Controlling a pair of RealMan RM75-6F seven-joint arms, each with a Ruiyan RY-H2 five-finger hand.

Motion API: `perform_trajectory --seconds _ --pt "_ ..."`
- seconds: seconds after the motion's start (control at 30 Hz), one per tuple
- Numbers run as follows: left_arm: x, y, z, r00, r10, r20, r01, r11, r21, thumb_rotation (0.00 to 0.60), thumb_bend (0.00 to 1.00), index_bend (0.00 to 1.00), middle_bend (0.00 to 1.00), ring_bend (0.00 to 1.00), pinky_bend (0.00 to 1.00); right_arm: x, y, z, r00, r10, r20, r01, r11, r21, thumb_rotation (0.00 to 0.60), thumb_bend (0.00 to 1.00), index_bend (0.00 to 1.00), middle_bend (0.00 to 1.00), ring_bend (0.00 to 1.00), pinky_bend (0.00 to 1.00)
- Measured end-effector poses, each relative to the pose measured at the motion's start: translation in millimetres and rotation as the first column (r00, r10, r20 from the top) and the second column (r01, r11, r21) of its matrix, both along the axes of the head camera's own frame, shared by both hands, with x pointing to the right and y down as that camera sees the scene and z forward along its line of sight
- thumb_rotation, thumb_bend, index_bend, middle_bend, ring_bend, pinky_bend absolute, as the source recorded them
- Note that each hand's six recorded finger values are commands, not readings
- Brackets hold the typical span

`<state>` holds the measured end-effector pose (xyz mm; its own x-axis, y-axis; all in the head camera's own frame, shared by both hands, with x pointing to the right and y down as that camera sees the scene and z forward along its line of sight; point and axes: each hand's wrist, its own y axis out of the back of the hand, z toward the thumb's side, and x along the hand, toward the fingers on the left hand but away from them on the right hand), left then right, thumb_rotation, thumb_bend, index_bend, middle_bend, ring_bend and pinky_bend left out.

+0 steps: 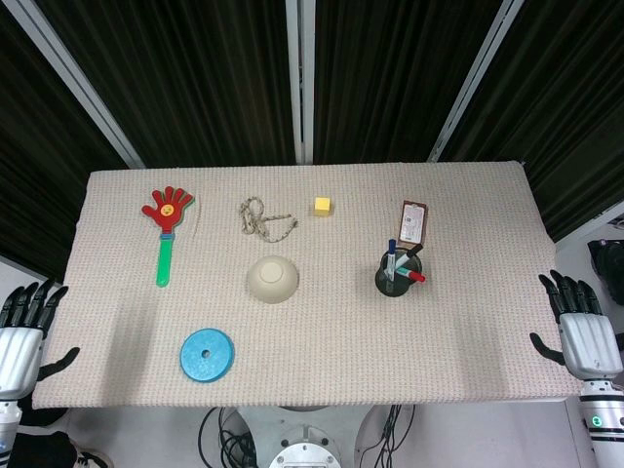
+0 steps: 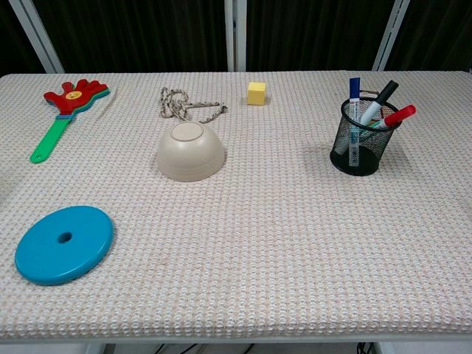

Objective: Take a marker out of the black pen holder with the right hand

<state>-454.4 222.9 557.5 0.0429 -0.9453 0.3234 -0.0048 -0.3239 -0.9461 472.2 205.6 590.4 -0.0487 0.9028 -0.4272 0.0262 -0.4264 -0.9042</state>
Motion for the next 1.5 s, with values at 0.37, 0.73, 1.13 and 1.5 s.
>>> perform_trajectory --seconds 0.37,0.73,1.13,1.5 --pt "1 -2 5 1.000 0.002 -0.010 -0.003 0.999 -0.034 0.600 0.15 0.10 0.02 0.00 0.06 -9 -4 -8 0.999 -0.028 0.022 0.027 0.999 0.041 0.600 0.18 0.00 0.00 0.00 0.00" --pt "3 -3 12 1.000 0.015 -0.021 -0.016 0.998 -0.061 0.600 0.15 0.10 0.02 0.00 0.06 -56 -47 -6 0.989 -0.139 0.044 0.133 0.984 0.119 0.600 0.18 0.01 0.00 0.00 0.00" --pt "-7 -1 20 0.999 -0.007 -0.031 0.005 0.997 -0.081 0.600 0.15 0.10 0.02 0.00 0.06 -138 -78 44 0.965 -0.249 0.081 0.247 0.968 0.038 0.600 0.18 0.17 0.00 0.00 0.00" --pt "-14 -1 19 0.999 -0.021 -0.034 0.019 0.997 -0.075 0.600 0.15 0.11 0.02 0.00 0.06 -166 -80 76 0.960 -0.270 0.072 0.269 0.963 0.019 0.600 0.22 0.31 0.00 0.00 0.00"
